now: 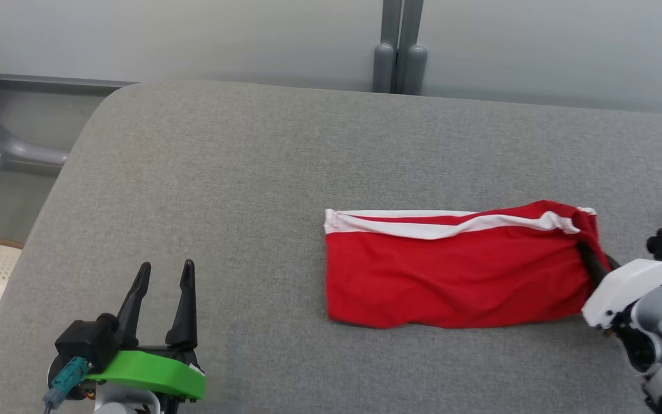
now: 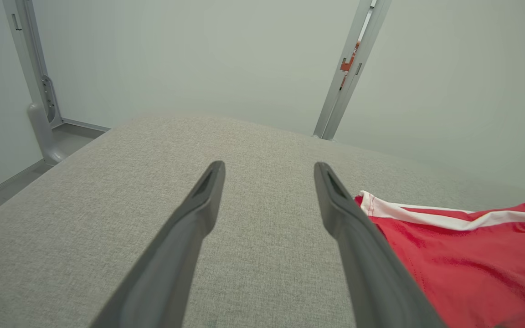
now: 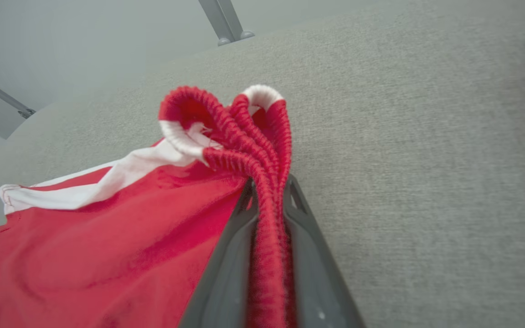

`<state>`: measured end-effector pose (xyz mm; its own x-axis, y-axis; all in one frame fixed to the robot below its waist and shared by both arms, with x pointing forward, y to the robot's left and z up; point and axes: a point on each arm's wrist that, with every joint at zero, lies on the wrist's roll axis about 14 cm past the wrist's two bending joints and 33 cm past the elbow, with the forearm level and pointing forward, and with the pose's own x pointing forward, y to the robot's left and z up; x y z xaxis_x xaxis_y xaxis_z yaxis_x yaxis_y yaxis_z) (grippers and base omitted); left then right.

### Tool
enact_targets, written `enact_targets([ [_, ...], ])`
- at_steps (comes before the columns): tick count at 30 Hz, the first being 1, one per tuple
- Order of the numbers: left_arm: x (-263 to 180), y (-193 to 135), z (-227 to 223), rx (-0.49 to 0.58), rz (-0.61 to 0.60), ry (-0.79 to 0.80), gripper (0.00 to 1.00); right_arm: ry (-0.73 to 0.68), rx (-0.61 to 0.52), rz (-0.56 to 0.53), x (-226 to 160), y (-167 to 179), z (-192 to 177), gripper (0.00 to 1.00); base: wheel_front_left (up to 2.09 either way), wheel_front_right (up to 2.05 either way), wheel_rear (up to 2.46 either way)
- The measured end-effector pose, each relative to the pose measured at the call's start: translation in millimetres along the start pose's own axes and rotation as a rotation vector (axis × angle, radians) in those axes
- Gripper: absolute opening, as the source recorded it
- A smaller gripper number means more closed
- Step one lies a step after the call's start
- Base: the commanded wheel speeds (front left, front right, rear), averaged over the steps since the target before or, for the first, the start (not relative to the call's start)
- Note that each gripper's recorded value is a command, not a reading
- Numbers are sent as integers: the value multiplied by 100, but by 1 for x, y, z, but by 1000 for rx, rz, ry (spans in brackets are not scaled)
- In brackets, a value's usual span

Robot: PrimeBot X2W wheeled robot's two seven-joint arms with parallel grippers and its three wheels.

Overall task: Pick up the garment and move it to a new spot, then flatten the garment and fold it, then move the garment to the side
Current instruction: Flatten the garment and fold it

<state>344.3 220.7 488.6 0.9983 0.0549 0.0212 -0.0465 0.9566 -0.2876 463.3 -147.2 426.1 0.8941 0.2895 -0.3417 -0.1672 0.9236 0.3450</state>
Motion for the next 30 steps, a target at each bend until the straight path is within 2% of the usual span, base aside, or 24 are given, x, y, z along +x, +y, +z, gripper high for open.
enact_targets([
  [1,1,-4,-2,-4,-11,3,100,1,-18,-25,-5,-14,7,0,0,0,0],
  [2,2,-7,-3,-6,-19,6,100,4,-36,-43,-10,-25,13,7,0,0,0],
  [4,4,-13,-5,-10,-40,12,100,-7,-50,-68,-19,-40,29,12,0,0,0],
  [6,6,-19,-5,-12,-56,12,100,-28,-30,-54,-23,-38,43,0,0,0,0],
  [9,8,-26,-7,-14,-77,15,100,-78,43,-4,-28,-22,60,0,0,0,0],
  [12,9,-29,-9,-15,-87,23,100,-117,164,89,-30,10,69,0,0,0,0],
  [20,3,-23,-17,-18,-65,48,100,-72,455,270,-20,90,45,0,0,0,0],
  [24,1,-17,-16,-20,-45,47,100,-12,532,292,-9,116,22,0,0,0,0],
  [30,-8,-1,-16,-22,9,48,100,77,564,314,5,143,-2,0,0,0,0],
])
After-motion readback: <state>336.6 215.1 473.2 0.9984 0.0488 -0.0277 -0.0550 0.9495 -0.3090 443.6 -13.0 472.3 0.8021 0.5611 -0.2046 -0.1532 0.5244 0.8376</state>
